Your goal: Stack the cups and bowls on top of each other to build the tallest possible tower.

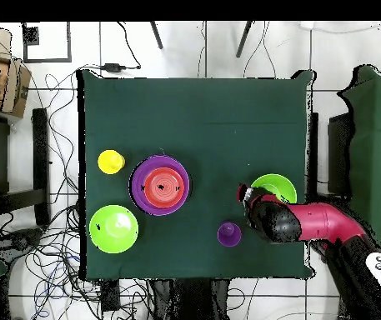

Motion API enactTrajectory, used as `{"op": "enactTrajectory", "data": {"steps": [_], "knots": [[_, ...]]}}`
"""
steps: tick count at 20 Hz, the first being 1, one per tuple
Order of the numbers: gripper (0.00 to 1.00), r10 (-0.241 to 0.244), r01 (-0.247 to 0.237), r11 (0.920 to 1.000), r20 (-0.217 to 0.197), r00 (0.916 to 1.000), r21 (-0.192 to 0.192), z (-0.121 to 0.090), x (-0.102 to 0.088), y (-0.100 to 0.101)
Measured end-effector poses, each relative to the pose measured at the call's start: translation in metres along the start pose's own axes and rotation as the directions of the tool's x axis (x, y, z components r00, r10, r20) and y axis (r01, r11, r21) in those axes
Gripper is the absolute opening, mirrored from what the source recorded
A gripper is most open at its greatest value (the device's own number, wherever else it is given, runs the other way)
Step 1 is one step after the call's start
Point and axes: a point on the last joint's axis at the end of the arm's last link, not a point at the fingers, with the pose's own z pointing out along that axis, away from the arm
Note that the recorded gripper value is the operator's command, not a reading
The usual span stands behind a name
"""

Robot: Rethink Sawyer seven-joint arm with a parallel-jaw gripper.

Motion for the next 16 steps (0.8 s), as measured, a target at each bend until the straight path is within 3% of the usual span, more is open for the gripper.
{"op": "enactTrajectory", "data": {"steps": [5, 8, 10, 16], "knots": [[1.0, -0.004, 0.004, 0.9997, 0.01, 0.9999, 0.022, 0.003, -0.004, -0.011], [1.0, -0.008, 0.008, 0.9997, 0.007, 0.9999, 0.025, 0.016, -0.002, -0.018], [1.0, -0.004, 0.004, 0.9999, 0.001, 1.0, 0.015, 0.034, 0.004, -0.024], [1.0, 0.015, -0.015, 0.9998, -0.013, 0.9998, -0.011, 0.06, 0.018, -0.031]]}}
